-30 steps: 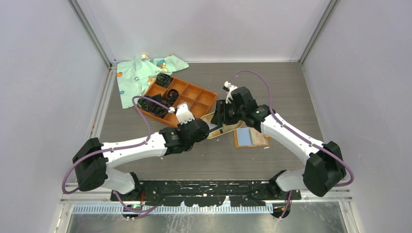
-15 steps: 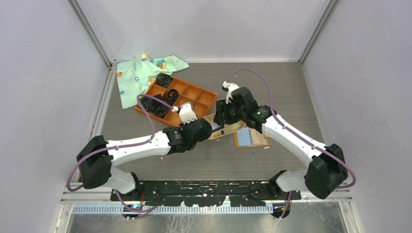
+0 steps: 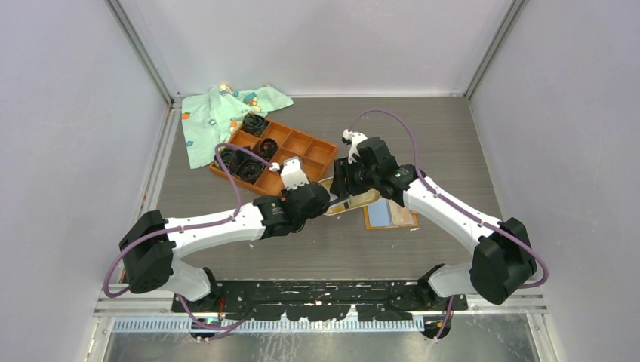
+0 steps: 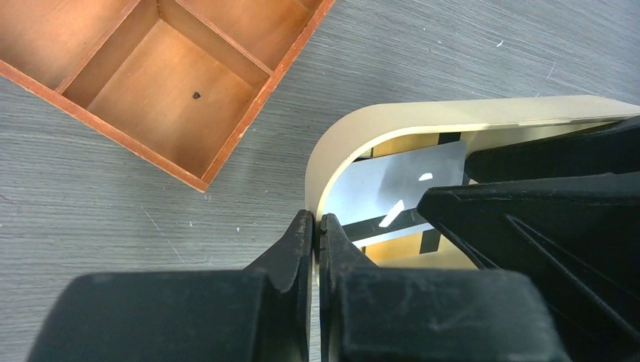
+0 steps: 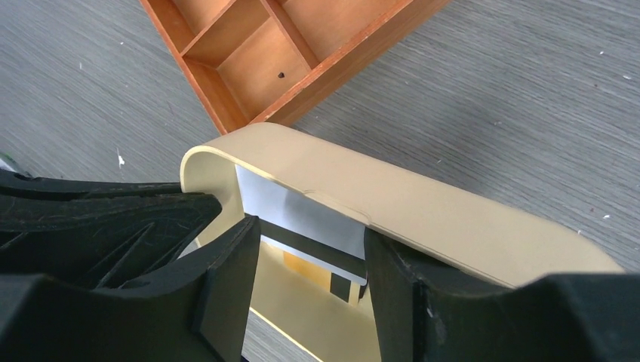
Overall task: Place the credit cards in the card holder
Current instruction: Pick up the credit card from the storage box.
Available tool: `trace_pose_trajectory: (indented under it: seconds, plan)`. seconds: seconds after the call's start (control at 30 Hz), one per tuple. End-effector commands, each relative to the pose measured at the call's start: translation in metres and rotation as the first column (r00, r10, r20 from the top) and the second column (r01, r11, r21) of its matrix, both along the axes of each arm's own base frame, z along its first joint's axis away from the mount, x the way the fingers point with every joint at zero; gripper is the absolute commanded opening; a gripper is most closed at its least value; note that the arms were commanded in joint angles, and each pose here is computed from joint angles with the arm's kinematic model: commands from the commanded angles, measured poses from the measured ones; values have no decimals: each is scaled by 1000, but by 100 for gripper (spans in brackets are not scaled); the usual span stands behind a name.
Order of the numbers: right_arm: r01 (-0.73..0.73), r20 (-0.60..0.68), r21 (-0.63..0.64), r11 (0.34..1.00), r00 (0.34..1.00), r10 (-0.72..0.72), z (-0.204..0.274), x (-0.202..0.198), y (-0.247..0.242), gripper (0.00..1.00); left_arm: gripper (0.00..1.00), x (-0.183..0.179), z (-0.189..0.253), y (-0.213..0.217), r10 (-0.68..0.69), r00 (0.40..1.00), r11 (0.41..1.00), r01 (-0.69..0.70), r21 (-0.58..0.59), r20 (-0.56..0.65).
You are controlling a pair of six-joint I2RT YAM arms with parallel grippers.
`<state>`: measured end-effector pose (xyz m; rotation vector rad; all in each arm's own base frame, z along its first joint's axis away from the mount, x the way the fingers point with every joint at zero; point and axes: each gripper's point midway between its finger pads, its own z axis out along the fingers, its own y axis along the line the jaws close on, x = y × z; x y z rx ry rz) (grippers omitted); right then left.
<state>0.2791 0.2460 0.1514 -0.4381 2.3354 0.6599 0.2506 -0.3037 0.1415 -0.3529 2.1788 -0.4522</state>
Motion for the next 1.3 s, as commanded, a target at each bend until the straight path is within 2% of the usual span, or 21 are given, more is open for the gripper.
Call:
trace_pose_trajectory:
  seconds: [0.0,0.27,0.47,0.77,1.0,1.27]
  plan:
    - [-51,-1,113,992,999,52,18,-2,19,58,0,13,37,-20,16,997,994,-7,-111,81]
    - [-71,20,160,985,997,68,35,2,20,56,0,11,32,-15,20,997,995,-13,-98,69]
    - [-97,-14,231,968,995,104,46,-8,27,47,0,11,32,-15,22,998,995,-16,-95,66]
    - [-121,-30,253,960,991,133,48,-22,24,40,0,10,30,-11,35,998,995,-29,-94,61]
    - [-96,-64,271,958,991,118,40,-25,21,33,0,11,31,-11,37,997,995,-31,-95,60]
    - [-61,-118,271,961,988,96,24,-28,21,30,0,11,31,-11,38,997,995,-32,-98,61]
